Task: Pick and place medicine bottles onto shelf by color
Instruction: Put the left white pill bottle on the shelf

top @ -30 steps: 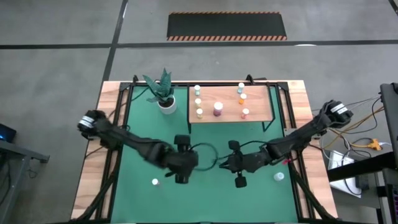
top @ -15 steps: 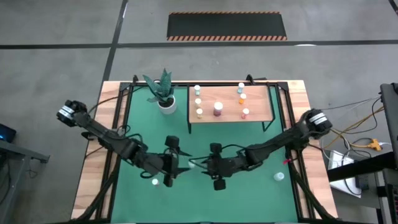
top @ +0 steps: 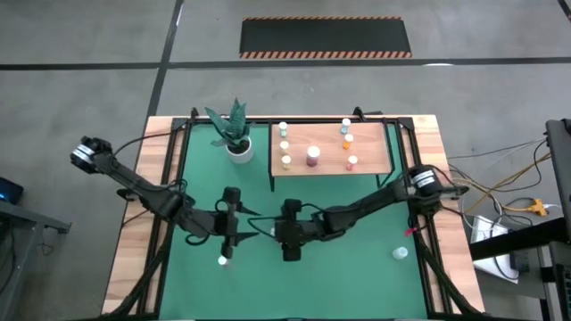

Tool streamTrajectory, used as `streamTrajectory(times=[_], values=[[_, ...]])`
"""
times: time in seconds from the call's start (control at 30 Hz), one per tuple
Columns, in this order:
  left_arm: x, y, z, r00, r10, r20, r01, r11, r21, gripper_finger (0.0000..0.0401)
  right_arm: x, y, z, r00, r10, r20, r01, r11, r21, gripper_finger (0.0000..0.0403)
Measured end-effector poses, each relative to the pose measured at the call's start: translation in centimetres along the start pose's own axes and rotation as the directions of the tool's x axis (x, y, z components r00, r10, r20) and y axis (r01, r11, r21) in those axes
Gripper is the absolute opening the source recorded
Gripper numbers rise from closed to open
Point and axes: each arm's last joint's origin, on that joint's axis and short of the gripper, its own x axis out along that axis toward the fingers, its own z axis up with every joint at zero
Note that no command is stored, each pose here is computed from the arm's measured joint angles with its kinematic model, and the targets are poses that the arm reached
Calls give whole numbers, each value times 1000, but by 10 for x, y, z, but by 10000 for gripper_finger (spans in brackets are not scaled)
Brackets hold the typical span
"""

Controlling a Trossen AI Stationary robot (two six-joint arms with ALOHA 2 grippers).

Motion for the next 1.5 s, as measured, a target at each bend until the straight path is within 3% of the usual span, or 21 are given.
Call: streamTrajectory(times=[0.13, 0.3, 0.6, 0.7, 0.77, 0.97, 1.2, 1.5], values=[[-4, 2, -6, 1000, 7, 12, -7, 1000, -4, 228, 13, 1, -3, 997, 74, -26, -73, 997, 19, 262], [-7, 3, -11, 1000, 14, 20, -13, 1000, -9, 228, 22, 4, -4, 996, 82, -32, -81, 996, 31, 238], [-9, 4, -10, 999, 17, 37, -16, 1000, -21, 228, 17, 2, 0, 996, 82, -29, -81, 996, 27, 125], [-9, 5, -7, 998, 20, 64, -15, 997, -72, 228, 9, 1, 5, 996, 91, -20, -91, 996, -14, 122], [-8, 5, -4, 995, 25, 96, -12, 992, -128, 228, 0, 0, 10, 991, 130, -12, -130, 991, -35, 122], [-7, 4, 2, 988, 32, 150, -7, 986, -165, 228, -40, -6, 25, 963, 268, -15, -268, 959, -88, 122], [-7, 5, 4, 985, 37, 168, -8, 985, -175, 228, -95, -16, 37, 958, 284, -26, -285, 955, -82, 125], [-8, 5, 6, 981, 43, 188, -8, 983, -183, 228, -170, -37, 57, 947, 290, 138, -295, 955, 20, 129]])
